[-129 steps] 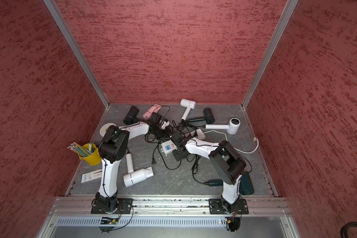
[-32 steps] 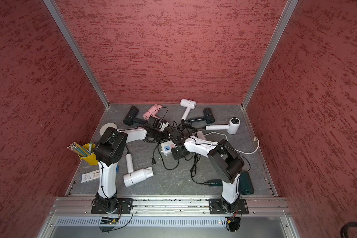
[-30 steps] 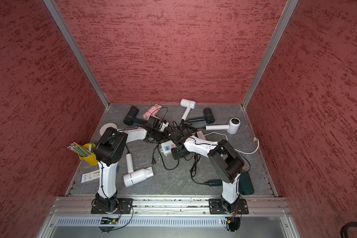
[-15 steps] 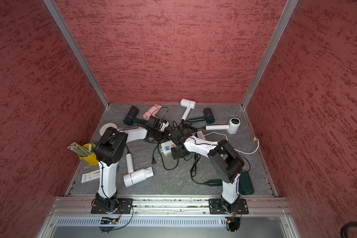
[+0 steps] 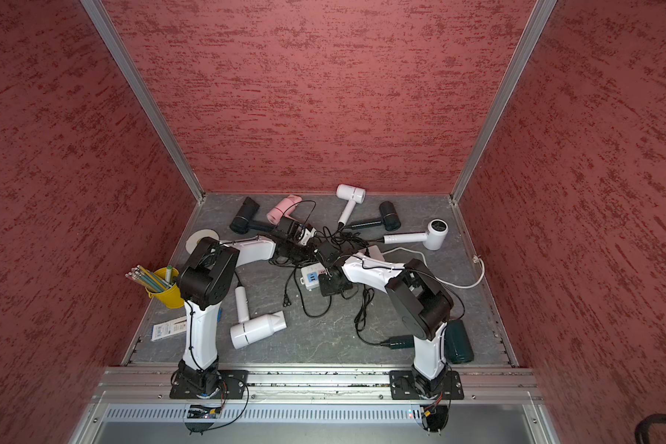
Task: Charge the blow dryers
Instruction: Insert the plug into the socket.
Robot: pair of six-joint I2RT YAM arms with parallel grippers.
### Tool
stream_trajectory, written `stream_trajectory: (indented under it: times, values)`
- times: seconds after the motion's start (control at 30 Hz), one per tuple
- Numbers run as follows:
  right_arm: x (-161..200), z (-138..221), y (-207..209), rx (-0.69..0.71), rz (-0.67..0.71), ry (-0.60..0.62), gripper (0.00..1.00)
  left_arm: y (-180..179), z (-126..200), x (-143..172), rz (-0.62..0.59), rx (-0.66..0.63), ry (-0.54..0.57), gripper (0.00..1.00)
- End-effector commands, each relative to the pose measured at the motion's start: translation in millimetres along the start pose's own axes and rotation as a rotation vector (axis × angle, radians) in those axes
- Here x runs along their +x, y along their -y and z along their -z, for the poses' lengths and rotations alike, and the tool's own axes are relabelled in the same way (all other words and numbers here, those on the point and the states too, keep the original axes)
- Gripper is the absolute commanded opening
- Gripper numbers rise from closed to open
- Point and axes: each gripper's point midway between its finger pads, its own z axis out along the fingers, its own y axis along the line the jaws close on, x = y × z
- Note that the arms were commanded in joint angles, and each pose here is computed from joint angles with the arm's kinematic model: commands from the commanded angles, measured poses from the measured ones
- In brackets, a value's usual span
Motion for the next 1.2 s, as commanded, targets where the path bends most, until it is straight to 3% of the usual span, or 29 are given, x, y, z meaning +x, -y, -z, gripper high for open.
stream_trajectory:
  times: [0.0,0.5,0.73,1.17]
  values:
    - [-95,29,-7,-0.007,-0.018,0.345,0.0,-12,-28,111,0.133,-0.029,-0.359,0.4]
    - [-100,36,-15,-0.054,0.055,0.38,0.0,-12,-25,107,0.121,-0.042,-0.341,0.4]
    - [-81,36,-3,-0.042,0.053,0.383,0.2,-13,-4,83,0.088,-0.084,-0.219,0.4]
    - [-58,43,9,-0.042,0.062,0.397,0.42,-9,33,46,0.042,-0.099,-0.026,0.5]
